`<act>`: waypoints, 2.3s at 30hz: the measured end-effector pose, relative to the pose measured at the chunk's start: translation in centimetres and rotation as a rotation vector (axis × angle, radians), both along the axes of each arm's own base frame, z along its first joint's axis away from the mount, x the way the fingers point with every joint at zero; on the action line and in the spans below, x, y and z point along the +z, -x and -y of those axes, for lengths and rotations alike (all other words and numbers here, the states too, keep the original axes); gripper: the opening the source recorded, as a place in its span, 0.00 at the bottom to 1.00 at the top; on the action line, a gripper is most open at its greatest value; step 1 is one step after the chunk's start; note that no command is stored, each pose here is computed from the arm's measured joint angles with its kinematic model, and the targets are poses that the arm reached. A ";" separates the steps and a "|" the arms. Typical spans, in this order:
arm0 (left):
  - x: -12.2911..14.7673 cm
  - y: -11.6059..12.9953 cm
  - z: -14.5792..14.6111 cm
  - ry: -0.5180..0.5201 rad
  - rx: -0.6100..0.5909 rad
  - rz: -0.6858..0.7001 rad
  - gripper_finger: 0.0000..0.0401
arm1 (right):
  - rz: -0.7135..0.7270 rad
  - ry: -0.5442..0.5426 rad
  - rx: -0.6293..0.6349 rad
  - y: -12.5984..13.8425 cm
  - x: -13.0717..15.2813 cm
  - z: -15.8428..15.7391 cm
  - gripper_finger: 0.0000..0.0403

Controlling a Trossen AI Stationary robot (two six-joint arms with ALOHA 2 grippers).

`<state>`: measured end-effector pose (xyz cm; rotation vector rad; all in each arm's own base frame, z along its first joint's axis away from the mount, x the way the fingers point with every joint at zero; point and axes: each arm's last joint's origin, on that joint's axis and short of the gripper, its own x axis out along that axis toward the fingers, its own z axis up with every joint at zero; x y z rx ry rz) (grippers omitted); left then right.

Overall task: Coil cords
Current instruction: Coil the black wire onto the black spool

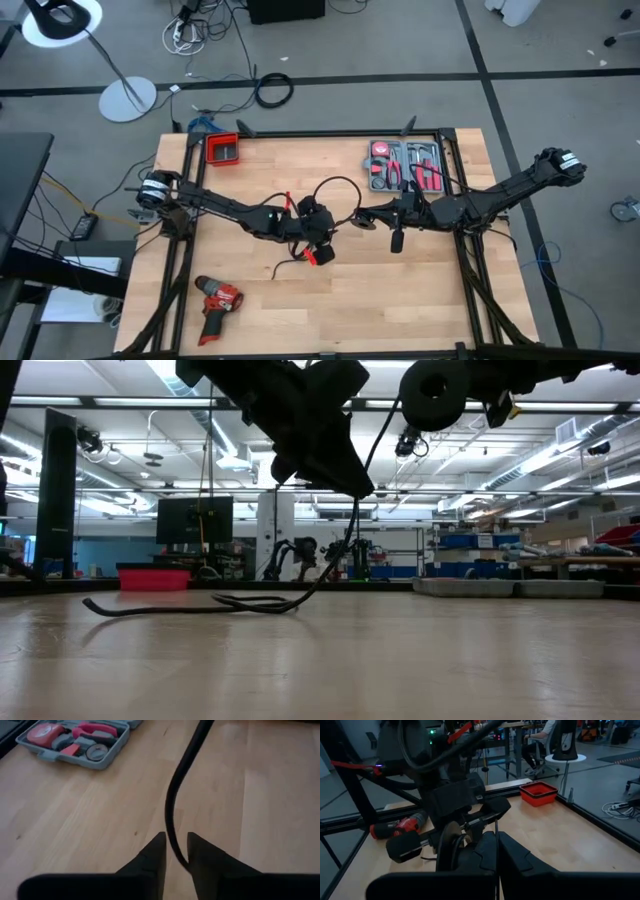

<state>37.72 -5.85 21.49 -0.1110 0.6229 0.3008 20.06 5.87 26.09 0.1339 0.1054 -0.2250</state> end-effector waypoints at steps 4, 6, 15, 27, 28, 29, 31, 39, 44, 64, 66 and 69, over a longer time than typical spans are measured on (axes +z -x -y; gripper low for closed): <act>-0.1 0.1 -0.1 0.005 -0.016 -0.021 0.10 | -0.003 0.001 0.000 0.0 0.0 0.0 0.00; -0.2 0.1 -0.1 0.004 -0.039 -0.028 0.04 | -0.004 0.005 0.000 0.0 0.0 0.0 0.00; -0.2 0.1 0.0 0.002 -0.046 -0.036 0.01 | 0.003 0.012 -0.004 0.0 0.0 0.0 0.00; 0.1 -0.5 -0.2 -0.062 0.043 0.052 0.00 | 0.121 -0.078 -0.123 -1.1 0.3 0.0 0.00; -0.1 -0.6 -0.2 -0.065 0.045 0.050 0.00 | 0.120 -0.088 -0.137 -1.5 0.1 0.1 0.00; -0.4 -0.9 -0.2 -0.066 0.048 0.058 0.00 | 0.122 -0.101 -0.149 -1.8 -0.2 0.1 0.00; -1.0 -1.1 -0.2 -0.070 0.051 0.044 0.00 | 0.130 -0.121 -0.179 -2.3 -0.6 0.2 0.00; -1.6 -1.3 0.3 -0.086 0.072 0.050 0.00 | 0.168 -0.177 -0.379 -3.2 -1.4 1.5 0.00; -1.8 -1.2 0.0 -0.090 0.090 0.035 0.00 | 0.228 -0.326 -0.388 -3.6 -1.4 3.0 0.00; -0.8 -2.0 -0.2 -0.002 0.000 0.115 0.22 | 0.178 -0.268 -0.460 -4.6 -2.9 3.5 0.00; -0.2 -2.3 0.3 0.004 -0.017 0.115 0.22 | 0.165 -0.260 -0.464 -4.6 -3.1 3.5 0.00; 0.8 -2.5 0.6 -0.024 -0.032 0.088 0.22 | 0.155 -0.256 -0.464 -4.6 -3.1 3.5 0.00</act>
